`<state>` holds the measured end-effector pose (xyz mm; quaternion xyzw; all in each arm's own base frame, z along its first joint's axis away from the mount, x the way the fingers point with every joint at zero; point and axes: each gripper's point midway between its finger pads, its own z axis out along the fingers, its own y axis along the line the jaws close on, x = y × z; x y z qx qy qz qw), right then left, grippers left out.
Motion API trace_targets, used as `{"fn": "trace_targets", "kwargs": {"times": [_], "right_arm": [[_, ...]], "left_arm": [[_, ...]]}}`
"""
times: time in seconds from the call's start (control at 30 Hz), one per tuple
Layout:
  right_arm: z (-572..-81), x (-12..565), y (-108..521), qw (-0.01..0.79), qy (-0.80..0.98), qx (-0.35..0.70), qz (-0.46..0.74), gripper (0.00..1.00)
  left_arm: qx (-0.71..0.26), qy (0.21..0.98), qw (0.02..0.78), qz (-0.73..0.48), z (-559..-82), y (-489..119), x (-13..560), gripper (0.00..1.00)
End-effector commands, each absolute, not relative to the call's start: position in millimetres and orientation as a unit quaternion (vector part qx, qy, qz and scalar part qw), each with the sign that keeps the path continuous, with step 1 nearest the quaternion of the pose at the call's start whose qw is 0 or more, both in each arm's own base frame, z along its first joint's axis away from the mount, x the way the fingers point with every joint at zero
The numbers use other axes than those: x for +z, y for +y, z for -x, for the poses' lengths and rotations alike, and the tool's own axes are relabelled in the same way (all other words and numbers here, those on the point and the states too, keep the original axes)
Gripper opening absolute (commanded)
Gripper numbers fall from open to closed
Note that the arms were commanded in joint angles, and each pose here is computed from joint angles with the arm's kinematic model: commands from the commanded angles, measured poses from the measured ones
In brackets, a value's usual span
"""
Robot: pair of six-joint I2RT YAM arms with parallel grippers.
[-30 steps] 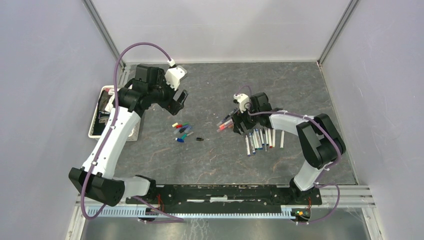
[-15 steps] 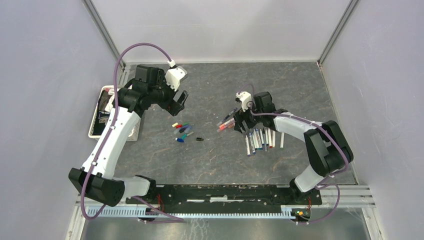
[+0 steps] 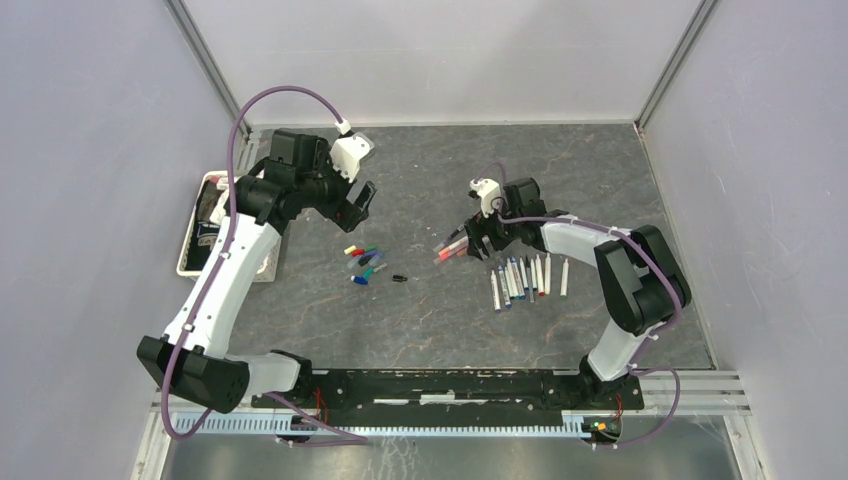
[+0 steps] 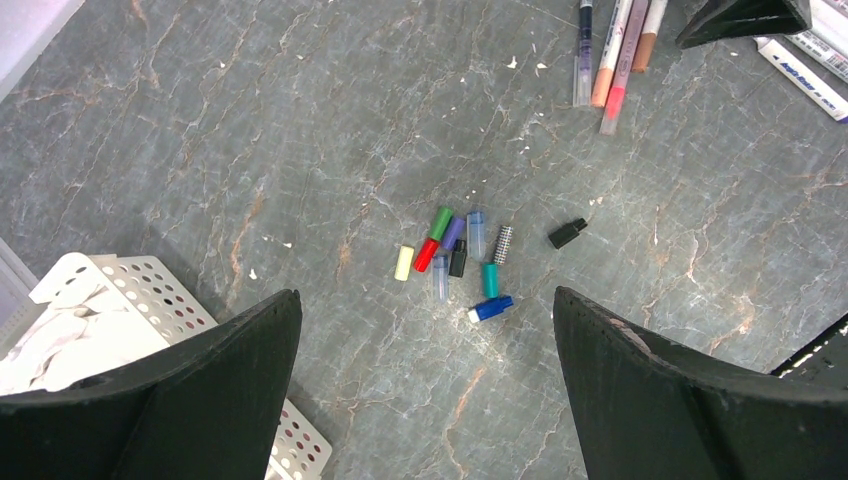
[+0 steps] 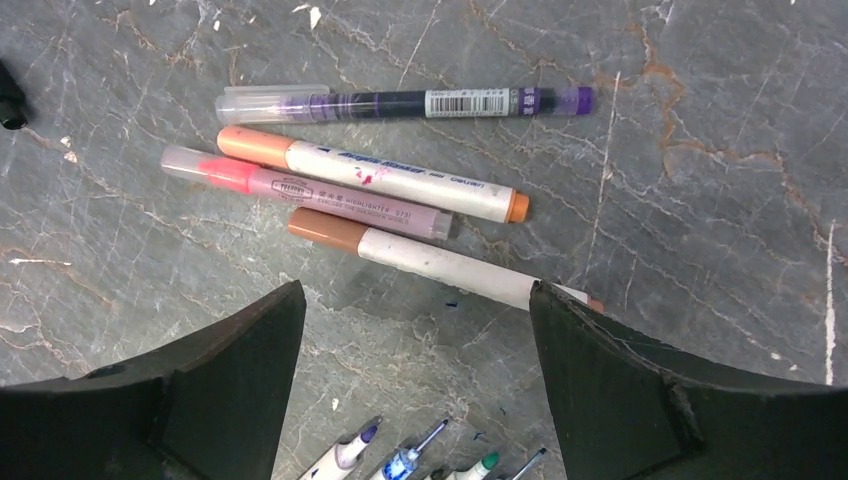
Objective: Open the pen caps
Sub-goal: Pick up the pen from the center of the board.
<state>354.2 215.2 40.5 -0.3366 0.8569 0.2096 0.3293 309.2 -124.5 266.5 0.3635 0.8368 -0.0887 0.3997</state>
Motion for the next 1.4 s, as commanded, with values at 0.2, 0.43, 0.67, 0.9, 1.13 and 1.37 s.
{"fn": "trace_targets", "kwargs": {"times": [0.2, 0.43, 0.67, 0.9, 1.13, 1.37], "right_arm": [[-341, 39, 218, 0.33, 0.845, 0.234, 0.35, 0.84], [-323, 29, 222, 0.31, 0.843, 0.229, 0.376, 0.75], [-303, 20, 233, 0.289, 0.842, 0.222, 0.397, 0.69], [-298, 37, 243, 0.305, 0.833, 0.222, 0.404, 0.6], [-297, 36, 238, 0.304, 0.834, 0.209, 0.411, 0.5], [-286, 18, 237, 0.309, 0.83, 0.186, 0.426, 0.34]], "left_arm": [[-0.096, 0.827, 0.426, -0.355, -305, -125, 289, 1.0], [-0.101, 0.824, 0.43, -0.355, -305, -127, 293, 1.0], [-0.108, 0.824, 0.43, -0.354, -307, -130, 295, 1.0], [-0.11, 0.825, 0.428, -0.353, -306, -131, 293, 1.0], [-0.109, 0.825, 0.429, -0.353, -306, -130, 294, 1.0], [-0.111, 0.826, 0.426, -0.351, -306, -131, 291, 1.0]]}}
